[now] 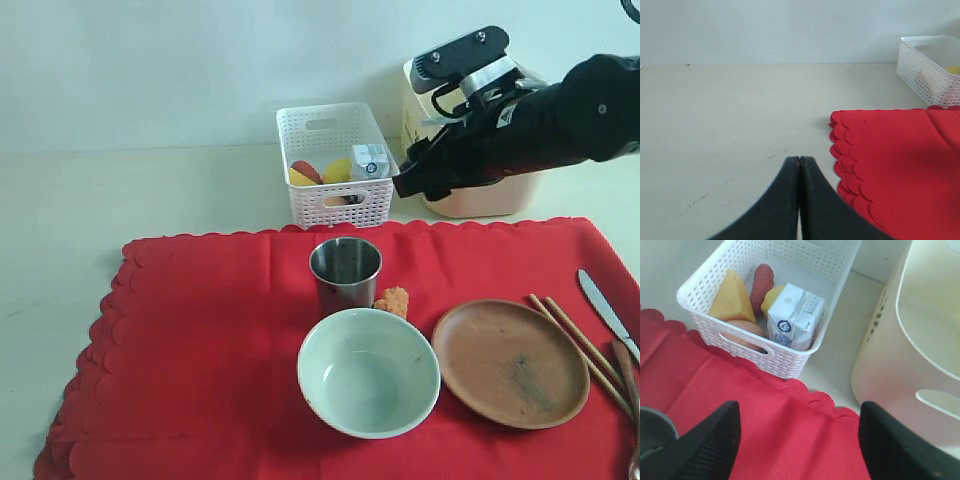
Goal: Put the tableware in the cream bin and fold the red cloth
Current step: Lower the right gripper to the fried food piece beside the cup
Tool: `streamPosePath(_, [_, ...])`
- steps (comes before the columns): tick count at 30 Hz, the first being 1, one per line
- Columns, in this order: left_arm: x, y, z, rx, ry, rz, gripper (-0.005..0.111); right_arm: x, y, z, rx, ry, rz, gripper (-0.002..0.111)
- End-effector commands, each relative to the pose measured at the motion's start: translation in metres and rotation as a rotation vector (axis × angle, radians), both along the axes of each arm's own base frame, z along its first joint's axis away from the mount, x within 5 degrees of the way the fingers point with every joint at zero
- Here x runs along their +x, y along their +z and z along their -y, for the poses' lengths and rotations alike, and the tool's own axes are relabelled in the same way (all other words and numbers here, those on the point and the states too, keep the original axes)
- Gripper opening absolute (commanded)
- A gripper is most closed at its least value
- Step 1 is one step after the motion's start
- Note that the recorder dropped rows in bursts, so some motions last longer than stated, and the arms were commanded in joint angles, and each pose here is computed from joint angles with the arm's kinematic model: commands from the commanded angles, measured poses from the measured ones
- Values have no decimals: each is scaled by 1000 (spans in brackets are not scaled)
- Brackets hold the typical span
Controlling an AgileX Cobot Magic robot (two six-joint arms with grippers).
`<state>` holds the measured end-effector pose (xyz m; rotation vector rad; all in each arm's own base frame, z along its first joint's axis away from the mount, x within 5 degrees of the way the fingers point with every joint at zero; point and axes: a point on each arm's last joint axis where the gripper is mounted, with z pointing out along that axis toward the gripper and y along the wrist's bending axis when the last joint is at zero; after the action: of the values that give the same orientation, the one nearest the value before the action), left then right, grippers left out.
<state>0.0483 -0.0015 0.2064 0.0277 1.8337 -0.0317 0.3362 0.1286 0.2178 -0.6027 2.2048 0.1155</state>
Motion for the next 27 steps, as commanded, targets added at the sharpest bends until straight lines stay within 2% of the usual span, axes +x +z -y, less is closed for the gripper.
streamPosePath(1, [0, 0, 0, -4, 0, 14, 0, -5, -3, 3, 0, -1, 19, 64])
streamPosePath(8, [0, 0, 0, -4, 0, 14, 0, -21, -10, 9, 19, -20, 31, 59])
streamPosePath(19, [0, 0, 0, -4, 0, 14, 0, -44, -9, 18, 87, -80, 19, 59])
streamPosePath(27, [0, 0, 0, -4, 0, 14, 0, -45, -11, 19, 97, -94, -1, 59])
